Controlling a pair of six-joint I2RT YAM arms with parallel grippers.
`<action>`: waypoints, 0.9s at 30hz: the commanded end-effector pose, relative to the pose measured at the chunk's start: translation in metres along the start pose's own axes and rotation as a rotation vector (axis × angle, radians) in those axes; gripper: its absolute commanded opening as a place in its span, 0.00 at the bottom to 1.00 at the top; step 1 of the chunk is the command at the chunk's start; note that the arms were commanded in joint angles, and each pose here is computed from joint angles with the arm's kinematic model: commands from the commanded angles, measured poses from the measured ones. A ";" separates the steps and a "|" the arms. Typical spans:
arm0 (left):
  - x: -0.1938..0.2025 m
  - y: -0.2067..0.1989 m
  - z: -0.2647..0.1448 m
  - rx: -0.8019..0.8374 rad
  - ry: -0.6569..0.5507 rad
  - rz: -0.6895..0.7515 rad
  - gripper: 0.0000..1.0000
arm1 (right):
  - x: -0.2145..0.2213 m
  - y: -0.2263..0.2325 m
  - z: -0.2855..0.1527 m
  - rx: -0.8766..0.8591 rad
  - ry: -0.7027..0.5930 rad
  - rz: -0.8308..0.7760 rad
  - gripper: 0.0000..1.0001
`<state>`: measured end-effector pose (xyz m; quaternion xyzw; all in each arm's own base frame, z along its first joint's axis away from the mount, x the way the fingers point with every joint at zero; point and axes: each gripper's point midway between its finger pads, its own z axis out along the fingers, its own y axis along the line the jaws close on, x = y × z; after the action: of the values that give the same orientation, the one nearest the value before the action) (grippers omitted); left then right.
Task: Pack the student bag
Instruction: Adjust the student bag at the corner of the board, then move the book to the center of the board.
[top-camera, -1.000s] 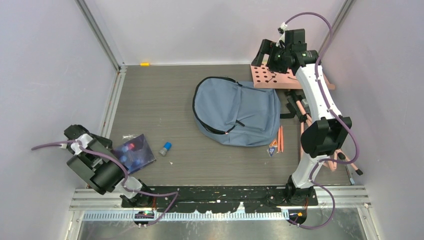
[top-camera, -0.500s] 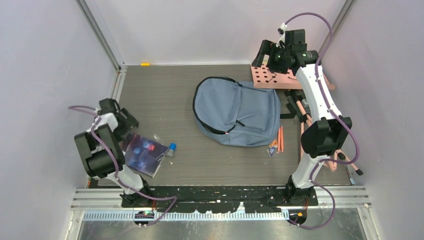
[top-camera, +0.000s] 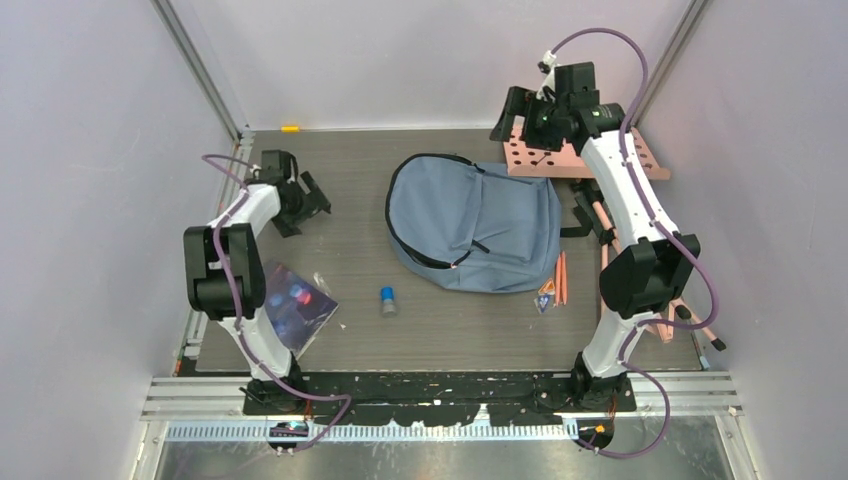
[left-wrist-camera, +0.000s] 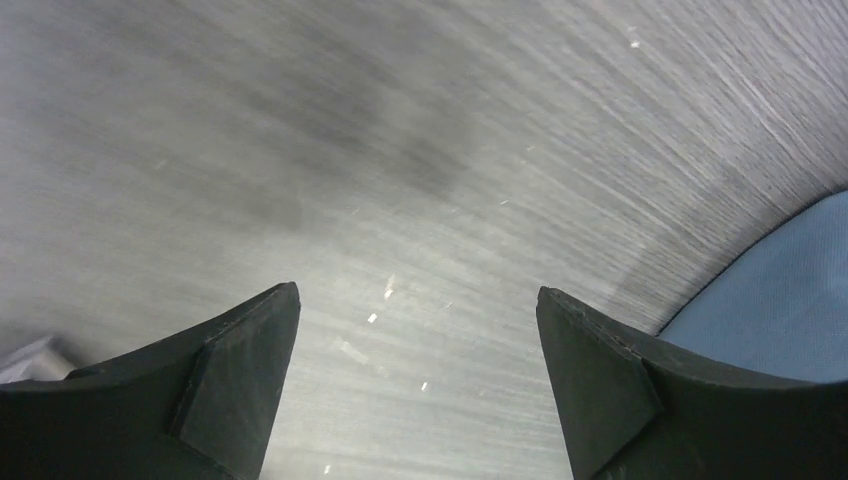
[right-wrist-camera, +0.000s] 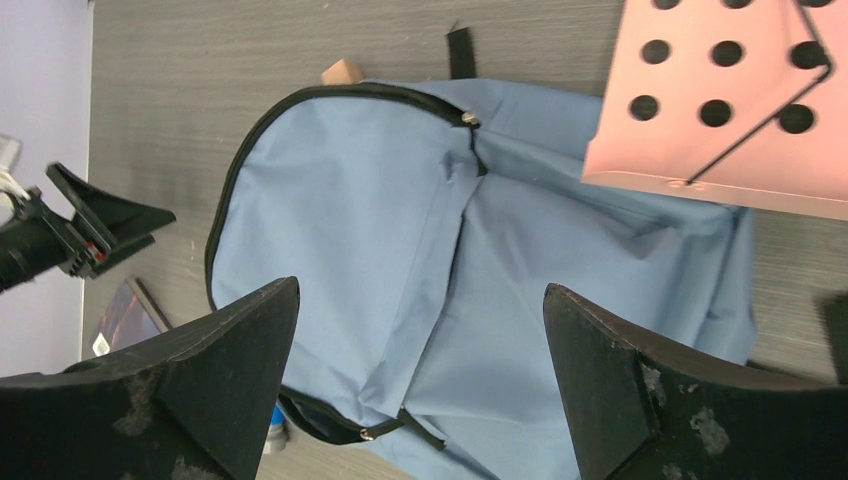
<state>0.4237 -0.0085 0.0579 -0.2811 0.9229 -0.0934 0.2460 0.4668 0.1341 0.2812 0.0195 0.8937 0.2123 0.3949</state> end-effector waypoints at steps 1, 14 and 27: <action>-0.007 0.043 -0.048 -0.166 -0.056 -0.131 0.93 | -0.009 0.044 -0.016 -0.085 -0.057 -0.095 0.98; 0.096 0.200 -0.115 -0.400 -0.096 -0.639 0.98 | 0.023 0.082 0.004 -0.178 0.052 -0.176 0.98; 0.126 0.213 -0.087 -0.412 0.016 -0.653 0.98 | 0.031 0.086 0.009 -0.193 0.078 -0.178 0.98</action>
<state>0.1846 0.0973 0.0284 -0.6021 0.7866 0.0225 0.1352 0.4412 0.2156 0.2682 -0.0905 0.8954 0.2514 0.3561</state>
